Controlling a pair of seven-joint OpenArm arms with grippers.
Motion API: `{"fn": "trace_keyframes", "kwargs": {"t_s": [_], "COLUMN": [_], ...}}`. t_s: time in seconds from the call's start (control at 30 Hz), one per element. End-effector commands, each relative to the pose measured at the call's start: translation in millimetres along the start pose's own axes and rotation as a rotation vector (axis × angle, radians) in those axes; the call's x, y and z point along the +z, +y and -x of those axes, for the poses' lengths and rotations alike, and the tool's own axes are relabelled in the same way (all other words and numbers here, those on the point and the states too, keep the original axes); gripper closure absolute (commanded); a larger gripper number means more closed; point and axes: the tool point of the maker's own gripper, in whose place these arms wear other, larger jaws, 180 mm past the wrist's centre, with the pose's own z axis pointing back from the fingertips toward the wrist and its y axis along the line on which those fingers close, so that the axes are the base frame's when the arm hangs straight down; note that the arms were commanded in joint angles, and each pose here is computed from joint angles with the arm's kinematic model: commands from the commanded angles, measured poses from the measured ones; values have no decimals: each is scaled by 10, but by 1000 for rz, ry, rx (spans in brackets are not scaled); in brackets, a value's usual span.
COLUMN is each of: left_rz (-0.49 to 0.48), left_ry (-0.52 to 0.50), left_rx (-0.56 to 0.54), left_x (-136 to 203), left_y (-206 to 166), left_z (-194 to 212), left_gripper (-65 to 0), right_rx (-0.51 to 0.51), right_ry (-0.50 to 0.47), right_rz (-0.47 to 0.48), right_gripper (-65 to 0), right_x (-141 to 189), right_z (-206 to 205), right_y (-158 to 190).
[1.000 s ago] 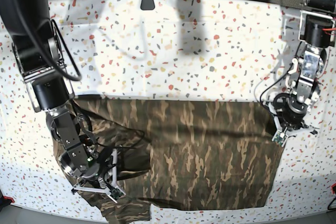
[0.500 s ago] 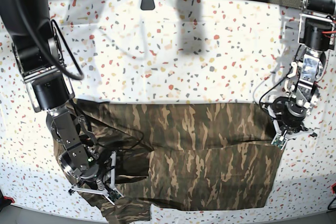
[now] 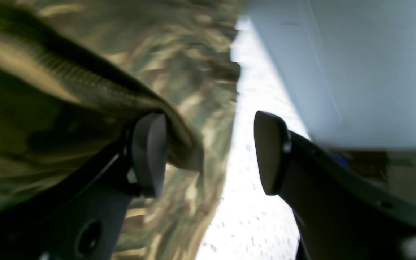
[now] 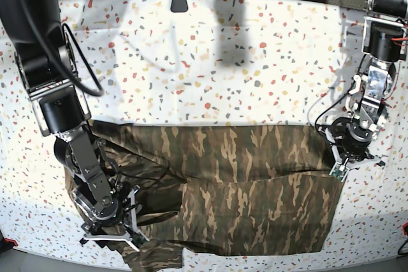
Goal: Fold the T-shirt properly
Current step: 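Release the sleeve with the right gripper and raise it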
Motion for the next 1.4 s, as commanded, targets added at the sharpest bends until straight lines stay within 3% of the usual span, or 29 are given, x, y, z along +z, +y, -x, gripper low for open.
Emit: {"fn": "trace_keyframes", "kwargs": {"t_s": [0.0,0.17,0.47,0.57,0.6,0.77,0.87,0.93,1.03,1.17,1.37], "left_rz": [-49,-49,-50,-83,-116,-195,-174,-106,26,135,223], "left_ry": [-54,-55,-65,-116,-139,-170,-152,-166,-219,-302,-302], "left_rx": [0,0,-6,-90,-109,-118,-85,-54,-114,-161,-240], "left_x": [-19,-19,-20,-21,-18,-43,-47,-15,144,499,822], "left_y": [223,223,229,308,376,640,643,535,291,93,-137], "left_z": [-201,-202,-225,-360,-424,-658,-654,-679,-790,-907,-735], "left_gripper": [0,0,0,-218,-262,-292,-292,-292,-289,-227,-221], "right_rx": [-13,-45,-49,-49,-49,-79,-87,-47,-8,12,-67], "right_ry": [-42,-43,-44,-42,-39,57,157,152,137,145,230], "right_rz": [85,147,145,144,144,128,27,-115,-282,-379,-510], "right_gripper": [-373,-373,-373,-373,-373,-373,-373,-373,-356,-288,-288], "right_x": [25,37,37,37,37,34,40,53,129,287,660], "right_z": [-174,-173,-173,-171,-166,7,196,236,281,340,428], "right_y": [-336,-449,-444,-443,-442,-409,-227,-10,205,271,347]}}
